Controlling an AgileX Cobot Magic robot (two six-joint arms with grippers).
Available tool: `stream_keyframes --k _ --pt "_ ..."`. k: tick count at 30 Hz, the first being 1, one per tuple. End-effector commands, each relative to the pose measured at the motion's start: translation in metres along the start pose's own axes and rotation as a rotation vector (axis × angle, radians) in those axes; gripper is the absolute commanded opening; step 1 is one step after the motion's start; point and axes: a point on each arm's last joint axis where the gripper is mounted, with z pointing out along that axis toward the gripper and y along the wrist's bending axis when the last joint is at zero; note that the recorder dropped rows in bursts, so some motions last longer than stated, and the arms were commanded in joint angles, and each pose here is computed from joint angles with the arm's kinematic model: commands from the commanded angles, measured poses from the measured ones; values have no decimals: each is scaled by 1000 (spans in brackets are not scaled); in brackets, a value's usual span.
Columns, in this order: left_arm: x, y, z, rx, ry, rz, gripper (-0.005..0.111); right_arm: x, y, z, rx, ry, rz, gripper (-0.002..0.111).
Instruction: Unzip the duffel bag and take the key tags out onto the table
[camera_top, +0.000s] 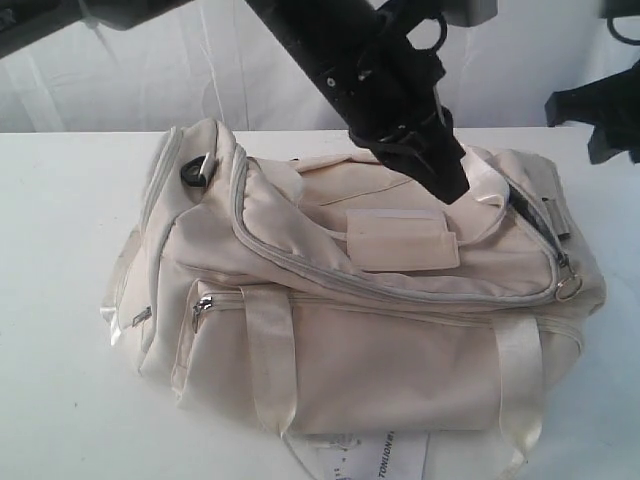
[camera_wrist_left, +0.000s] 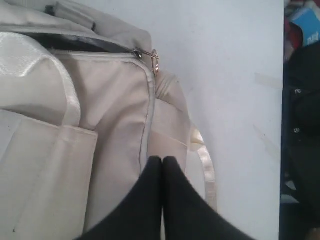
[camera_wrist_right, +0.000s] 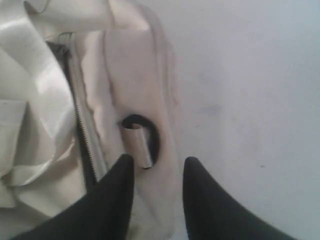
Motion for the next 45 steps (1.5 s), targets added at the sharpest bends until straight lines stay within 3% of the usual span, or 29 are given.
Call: stream_keyframes --k 1,2,3,6,8,11,12,14,17,19,31,41,45 --pt "9 -26 0 -67 -78 -52 0 -1 0 12 -181 67 2 28" --pt "15 -43 11 -128 -156 -73 0 1 -2 14 -208 93 3 28" --pt "24 -50 20 -152 -180 -91 0 2 -1 15 -217 105 2 28" --pt "54 -72 66 -305 -453 -236 0 6 3 13 -277 149 -37 37" --pt "64 -79 89 -351 -524 -257 0 6 4 13 -283 151 -34 47" --pt "66 -81 118 -343 -526 -309 3 9 6 16 -309 154 -9 50" --pt "65 -78 124 -341 -524 -320 7 10 6 18 -307 151 -6 50" --pt "55 -74 137 -328 -524 -331 25 13 5 24 -295 137 1 50" --pt "39 -73 152 -288 -475 -284 60 18 5 32 -286 129 11 50" --pt "32 -73 163 -275 -453 -249 65 18 5 34 -286 134 12 50" --pt "28 -63 187 -302 -492 -244 50 18 5 35 -286 136 12 50" --pt "26 -59 185 -321 -509 -227 9 18 5 35 -284 140 22 50" --pt "28 -59 185 -314 -493 -228 6 19 5 34 -286 149 21 50"
